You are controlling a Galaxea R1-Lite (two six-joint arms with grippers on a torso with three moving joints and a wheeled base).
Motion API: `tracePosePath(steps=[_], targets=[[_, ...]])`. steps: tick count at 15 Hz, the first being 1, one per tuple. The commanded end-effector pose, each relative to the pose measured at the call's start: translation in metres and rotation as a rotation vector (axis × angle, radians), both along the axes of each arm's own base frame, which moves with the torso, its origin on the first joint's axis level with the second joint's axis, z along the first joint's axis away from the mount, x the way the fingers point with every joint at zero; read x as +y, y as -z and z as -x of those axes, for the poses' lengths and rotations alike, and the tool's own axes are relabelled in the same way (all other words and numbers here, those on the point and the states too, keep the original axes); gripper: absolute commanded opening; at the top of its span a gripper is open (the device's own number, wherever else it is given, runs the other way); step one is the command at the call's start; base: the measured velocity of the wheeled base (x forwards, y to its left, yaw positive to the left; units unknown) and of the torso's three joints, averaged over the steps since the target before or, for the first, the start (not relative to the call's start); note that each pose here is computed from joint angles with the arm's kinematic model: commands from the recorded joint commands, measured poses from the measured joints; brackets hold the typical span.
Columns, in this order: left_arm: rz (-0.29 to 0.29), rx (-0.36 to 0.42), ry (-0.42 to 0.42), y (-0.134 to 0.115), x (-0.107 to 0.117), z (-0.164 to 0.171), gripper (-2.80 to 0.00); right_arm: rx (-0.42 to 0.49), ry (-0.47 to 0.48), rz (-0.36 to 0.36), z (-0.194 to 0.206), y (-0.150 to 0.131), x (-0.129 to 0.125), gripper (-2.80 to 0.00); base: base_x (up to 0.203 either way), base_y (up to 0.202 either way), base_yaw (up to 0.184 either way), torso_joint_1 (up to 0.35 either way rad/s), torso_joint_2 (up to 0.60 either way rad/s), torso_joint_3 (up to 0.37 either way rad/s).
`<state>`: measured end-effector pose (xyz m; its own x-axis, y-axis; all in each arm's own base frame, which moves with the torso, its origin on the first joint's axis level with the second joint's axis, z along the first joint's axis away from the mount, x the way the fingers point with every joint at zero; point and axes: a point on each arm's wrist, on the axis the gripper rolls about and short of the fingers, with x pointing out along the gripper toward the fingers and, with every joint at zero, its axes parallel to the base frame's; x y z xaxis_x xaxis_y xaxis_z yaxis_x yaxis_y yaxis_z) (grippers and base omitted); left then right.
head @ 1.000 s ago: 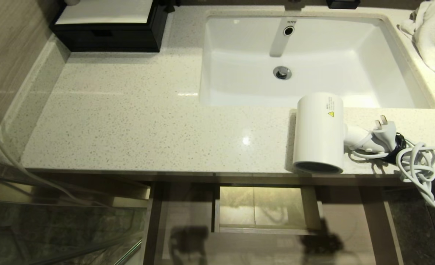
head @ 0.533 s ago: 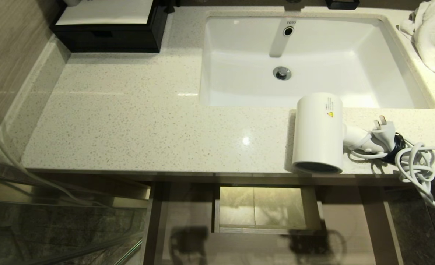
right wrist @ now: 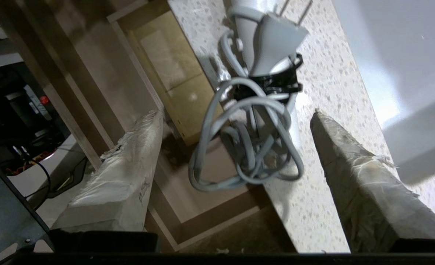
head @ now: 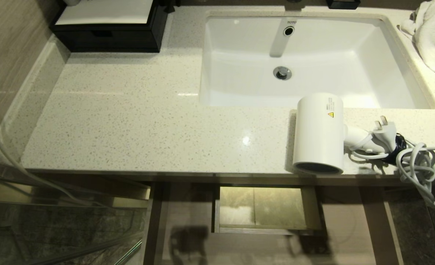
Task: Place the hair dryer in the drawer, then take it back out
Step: Pick up the hairdryer
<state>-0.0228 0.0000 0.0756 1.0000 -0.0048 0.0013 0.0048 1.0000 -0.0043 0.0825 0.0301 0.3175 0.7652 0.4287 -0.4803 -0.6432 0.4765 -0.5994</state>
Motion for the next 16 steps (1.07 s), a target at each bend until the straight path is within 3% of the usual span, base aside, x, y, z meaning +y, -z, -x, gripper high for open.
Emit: tracePosePath(steps=[1,4,16], targets=[[0.000,0.000,0.000,0.000,0.000,0.000,-2.80,0.064,-0.090,-0.004,-0.025,0.002,0.010,0.00,0.000,0.000,0.000,0.000,0.00,0.000],[0.000,0.000,0.000,0.000,0.000,0.000,-2.80,0.071,-0.207,0.058,-0.037,0.007,0.012,0.00,0.000,0.000,0.000,0.000,0.00,0.000],[0.000,0.001,0.000,0.000,0.000,0.000,-2.80,0.090,-0.154,0.139,-0.076,0.011,0.004,0.00,0.000,0.000,0.000,0.000,0.00,0.000]])
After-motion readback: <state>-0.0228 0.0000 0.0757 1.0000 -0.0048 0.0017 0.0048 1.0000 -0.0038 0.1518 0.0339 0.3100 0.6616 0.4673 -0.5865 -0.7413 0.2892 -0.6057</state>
